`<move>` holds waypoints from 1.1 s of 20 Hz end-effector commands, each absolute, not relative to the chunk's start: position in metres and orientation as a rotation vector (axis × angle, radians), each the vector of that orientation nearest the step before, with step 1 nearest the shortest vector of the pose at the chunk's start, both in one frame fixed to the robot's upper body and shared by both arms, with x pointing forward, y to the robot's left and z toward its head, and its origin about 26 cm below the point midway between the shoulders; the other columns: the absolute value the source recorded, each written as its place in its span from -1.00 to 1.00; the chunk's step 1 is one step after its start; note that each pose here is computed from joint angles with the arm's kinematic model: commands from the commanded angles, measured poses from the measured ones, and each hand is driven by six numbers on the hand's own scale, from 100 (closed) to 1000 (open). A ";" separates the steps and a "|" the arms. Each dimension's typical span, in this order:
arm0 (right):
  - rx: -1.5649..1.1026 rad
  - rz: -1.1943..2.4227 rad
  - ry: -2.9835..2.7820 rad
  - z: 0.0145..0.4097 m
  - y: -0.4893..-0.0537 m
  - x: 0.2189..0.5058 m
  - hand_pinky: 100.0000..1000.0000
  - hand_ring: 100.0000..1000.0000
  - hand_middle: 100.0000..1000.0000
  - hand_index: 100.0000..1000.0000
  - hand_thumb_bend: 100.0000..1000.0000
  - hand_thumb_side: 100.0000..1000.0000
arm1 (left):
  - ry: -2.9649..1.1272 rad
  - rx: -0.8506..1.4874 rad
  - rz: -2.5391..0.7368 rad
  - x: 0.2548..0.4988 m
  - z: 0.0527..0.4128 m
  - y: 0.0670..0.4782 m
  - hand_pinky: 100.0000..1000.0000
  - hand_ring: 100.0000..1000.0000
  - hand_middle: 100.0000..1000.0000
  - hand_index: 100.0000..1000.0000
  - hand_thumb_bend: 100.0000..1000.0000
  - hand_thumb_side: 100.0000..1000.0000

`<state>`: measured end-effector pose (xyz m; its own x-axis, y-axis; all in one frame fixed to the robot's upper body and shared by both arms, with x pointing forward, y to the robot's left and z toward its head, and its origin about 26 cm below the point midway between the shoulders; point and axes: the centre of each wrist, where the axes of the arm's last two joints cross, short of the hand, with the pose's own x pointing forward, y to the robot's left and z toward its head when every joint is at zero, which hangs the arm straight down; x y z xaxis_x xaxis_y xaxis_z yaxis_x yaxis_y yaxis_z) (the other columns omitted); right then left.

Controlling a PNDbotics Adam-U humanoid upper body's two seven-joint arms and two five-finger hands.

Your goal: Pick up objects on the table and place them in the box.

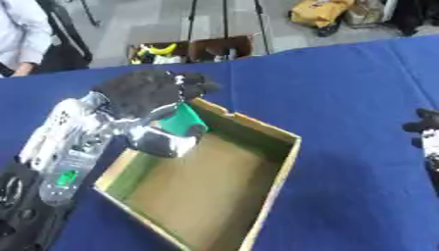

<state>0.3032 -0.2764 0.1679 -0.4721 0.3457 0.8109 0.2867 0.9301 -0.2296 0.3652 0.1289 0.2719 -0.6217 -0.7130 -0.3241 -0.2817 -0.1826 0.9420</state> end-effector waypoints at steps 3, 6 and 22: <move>-0.466 0.076 -2.108 0.173 -0.278 0.303 0.63 0.68 0.21 0.62 -1.00 0.56 | -1.792 1.162 -1.827 0.372 0.261 0.124 -1.00 -0.30 0.71 0.97 -1.00 -0.18; -0.465 0.077 -2.108 0.173 -0.278 0.303 0.63 0.68 0.22 0.62 -1.00 0.56 | -1.792 1.150 -1.809 0.378 0.248 0.120 -1.00 -0.30 0.72 0.96 -1.00 -0.19; -0.465 0.073 -2.112 0.174 -0.278 0.303 0.63 0.68 0.22 0.62 -1.00 0.56 | -1.654 1.065 -1.851 0.397 0.196 0.110 -1.00 -0.20 0.74 0.98 -1.00 -0.20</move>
<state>0.3040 -0.2767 0.1670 -0.4681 0.3462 0.8130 0.2875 0.9297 -0.2303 0.3939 0.1089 0.2002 -0.6158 -0.7490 -0.2445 -0.1791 -0.1691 0.9692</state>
